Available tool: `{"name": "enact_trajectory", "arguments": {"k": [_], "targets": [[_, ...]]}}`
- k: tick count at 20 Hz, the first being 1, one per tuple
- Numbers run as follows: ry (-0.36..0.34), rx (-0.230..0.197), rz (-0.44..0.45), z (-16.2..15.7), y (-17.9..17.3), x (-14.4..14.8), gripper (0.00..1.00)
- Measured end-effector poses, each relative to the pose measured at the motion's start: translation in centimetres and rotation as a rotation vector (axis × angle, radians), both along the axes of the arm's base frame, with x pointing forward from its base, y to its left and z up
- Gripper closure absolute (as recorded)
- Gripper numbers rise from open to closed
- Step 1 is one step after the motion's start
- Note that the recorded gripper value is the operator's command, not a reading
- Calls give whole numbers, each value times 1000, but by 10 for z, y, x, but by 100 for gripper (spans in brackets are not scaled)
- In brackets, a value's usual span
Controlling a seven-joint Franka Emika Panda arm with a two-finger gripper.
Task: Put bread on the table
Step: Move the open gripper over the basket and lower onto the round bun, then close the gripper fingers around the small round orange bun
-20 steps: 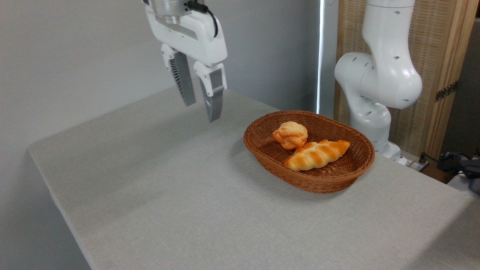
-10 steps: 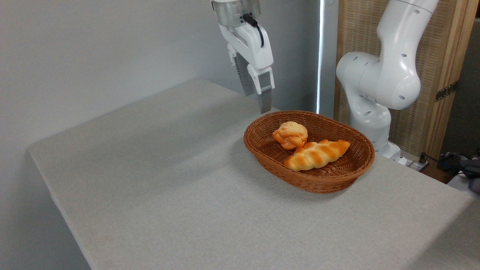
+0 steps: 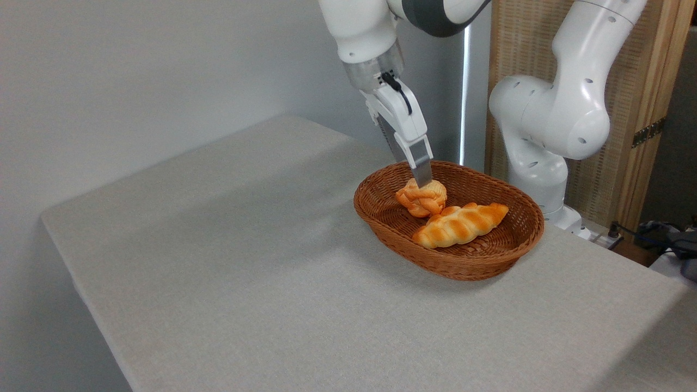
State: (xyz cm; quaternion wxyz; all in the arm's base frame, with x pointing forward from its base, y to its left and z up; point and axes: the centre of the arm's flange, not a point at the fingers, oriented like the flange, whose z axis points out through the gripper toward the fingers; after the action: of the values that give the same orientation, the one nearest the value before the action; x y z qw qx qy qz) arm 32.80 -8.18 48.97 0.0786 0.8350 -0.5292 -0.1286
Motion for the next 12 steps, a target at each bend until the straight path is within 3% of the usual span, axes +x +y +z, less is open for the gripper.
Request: {"name": "enact_trajectory", "arguments": {"k": [4, 12], "targets": [[1, 34, -9, -7, 4, -1, 0], [5, 42, -13, -34, 5, -4, 0]]}}
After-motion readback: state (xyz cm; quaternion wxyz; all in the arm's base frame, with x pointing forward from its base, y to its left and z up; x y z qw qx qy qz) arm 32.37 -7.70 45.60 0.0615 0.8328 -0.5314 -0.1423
